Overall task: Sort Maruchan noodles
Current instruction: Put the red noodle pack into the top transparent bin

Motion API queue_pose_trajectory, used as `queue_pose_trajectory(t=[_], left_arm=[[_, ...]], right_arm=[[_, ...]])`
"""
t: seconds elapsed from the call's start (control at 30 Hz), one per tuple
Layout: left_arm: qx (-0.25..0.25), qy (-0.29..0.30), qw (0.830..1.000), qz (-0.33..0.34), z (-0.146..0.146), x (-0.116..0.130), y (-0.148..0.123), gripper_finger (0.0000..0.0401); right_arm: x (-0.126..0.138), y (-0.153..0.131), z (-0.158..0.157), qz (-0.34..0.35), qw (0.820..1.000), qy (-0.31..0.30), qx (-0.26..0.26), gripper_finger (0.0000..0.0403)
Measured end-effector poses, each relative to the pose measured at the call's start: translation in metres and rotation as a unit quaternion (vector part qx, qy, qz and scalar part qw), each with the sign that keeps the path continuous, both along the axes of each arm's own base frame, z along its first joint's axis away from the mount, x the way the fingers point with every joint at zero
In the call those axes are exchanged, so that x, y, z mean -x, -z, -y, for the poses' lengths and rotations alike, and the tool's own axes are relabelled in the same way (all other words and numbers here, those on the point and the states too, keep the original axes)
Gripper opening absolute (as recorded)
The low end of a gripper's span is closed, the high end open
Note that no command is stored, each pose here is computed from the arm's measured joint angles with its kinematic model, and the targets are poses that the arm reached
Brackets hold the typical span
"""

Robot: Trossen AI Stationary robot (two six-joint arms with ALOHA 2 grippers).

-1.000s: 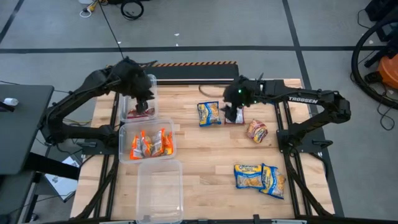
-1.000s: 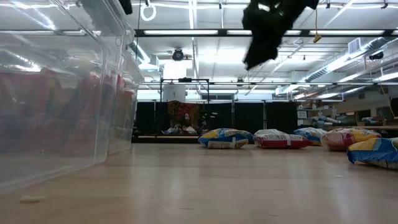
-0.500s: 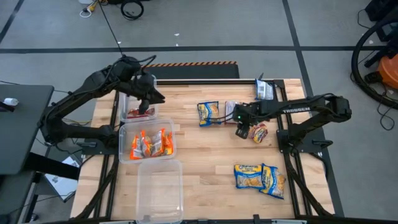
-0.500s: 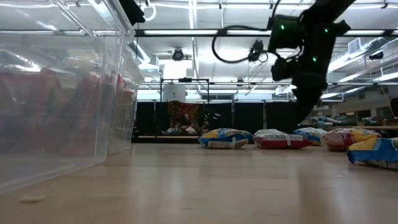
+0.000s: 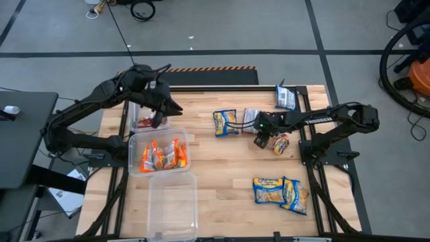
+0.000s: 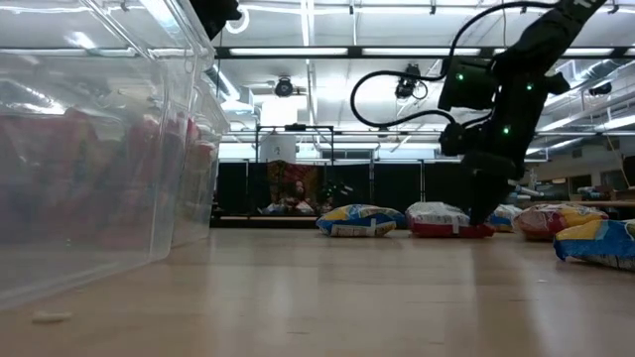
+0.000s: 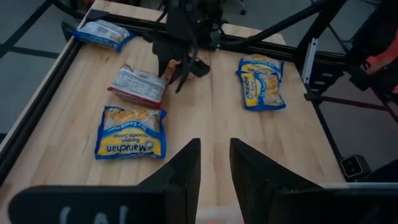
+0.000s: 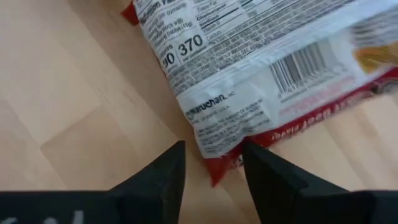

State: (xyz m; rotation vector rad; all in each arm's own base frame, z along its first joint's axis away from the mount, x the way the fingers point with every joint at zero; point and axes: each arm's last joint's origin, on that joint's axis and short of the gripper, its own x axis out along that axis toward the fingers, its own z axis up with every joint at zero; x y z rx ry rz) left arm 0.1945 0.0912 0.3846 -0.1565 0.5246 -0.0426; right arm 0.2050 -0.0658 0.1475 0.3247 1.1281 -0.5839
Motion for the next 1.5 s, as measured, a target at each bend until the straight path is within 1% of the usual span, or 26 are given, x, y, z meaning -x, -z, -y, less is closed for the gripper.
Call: queue_pose_trajectory(t=[0.13, 0.27, 0.33, 0.37, 0.4, 0.47, 0.57, 0.67, 0.8, 0.87, 0.93, 1.03, 1.1, 1.17, 1.33, 1.5], left_arm=[[0.01, -0.001, 1.0, 0.0, 0.002, -0.001, 0.0, 0.0091], [0.007, -0.004, 1.0, 0.0, 0.002, -0.001, 0.0, 0.0091], [0.0, -0.002, 1.0, 0.0, 0.002, -0.001, 0.0, 0.0091], [-0.007, 0.002, 1.0, 0.001, 0.002, -0.001, 0.0, 0.0091], [-0.016, 0.006, 1.0, 0.006, 0.001, -0.002, -0.001, 0.0091], [-0.035, 0.01, 0.999, 0.022, 0.001, -0.003, -0.004, 0.0091], [-0.08, 0.017, 0.995, 0.065, -0.002, -0.007, -0.012, 0.0092], [-0.135, 0.027, 0.984, 0.111, -0.004, -0.016, -0.019, 0.0092], [-0.202, 0.01, 0.969, 0.145, -0.008, -0.034, -0.022, 0.0092], [-0.229, 0.015, 0.963, 0.141, -0.009, -0.044, -0.018, 0.0092], [-0.254, 0.026, 0.96, 0.118, -0.008, -0.056, -0.008, 0.0092], [-0.27, 0.052, 0.957, 0.095, -0.005, -0.074, 0.006, 0.0095], [-0.27, 0.071, 0.956, 0.087, -0.002, -0.085, 0.015, 0.0105], [-0.265, 0.085, 0.957, 0.079, 0.001, -0.098, 0.025, 0.012], [-0.288, 0.125, 0.946, 0.077, 0.009, -0.125, 0.045, 0.0179], [-0.261, 0.134, 0.953, 0.078, 0.017, -0.152, 0.067, 0.023]], right_arm=[[0.002, 0.003, 0.003, 0.008, 1.0, 0.019, -0.002, 0.0125], [-0.001, 0.002, 0.006, 0.033, 0.999, 0.042, -0.003, 0.0064], [-0.002, 0.001, 0.007, 0.049, 0.997, 0.061, -0.023, 0.0026], [-0.003, -0.001, 0.007, 0.059, 0.995, 0.071, -0.038, 0.0013], [-0.006, -0.005, 0.008, 0.069, 0.993, 0.074, -0.053, 0.0009], [-0.013, -0.017, 0.009, 0.099, 0.989, 0.079, -0.074, 0.0012], [-0.025, -0.047, 0.012, 0.137, 0.982, 0.092, -0.092, 0.0007], [-0.033, -0.079, 0.014, 0.158, 0.977, 0.107, -0.1, 0.0006], [-0.041, -0.123, 0.016, 0.191, 0.968, 0.113, -0.117, 0.0005], [-0.045, -0.141, 0.015, 0.213, 0.962, 0.092, -0.143, 0.0004], [-0.049, -0.158, 0.012, 0.235, 0.954, 0.071, -0.171, 0.0004], [-0.052, -0.177, 0.003, 0.253, 0.947, 0.028, -0.198, 0.0004], [-0.054, -0.186, -0.004, 0.262, 0.943, -0.009, -0.207, 0.0004], [-0.055, -0.189, -0.01, 0.259, 0.941, -0.027, -0.218, 0.0004], [-0.056, -0.185, -0.018, 0.24, 0.942, -0.027, -0.233, 0.0004], [-0.058, -0.184, -0.024, 0.236, 0.943, -0.046, -0.229, 0.0003]])
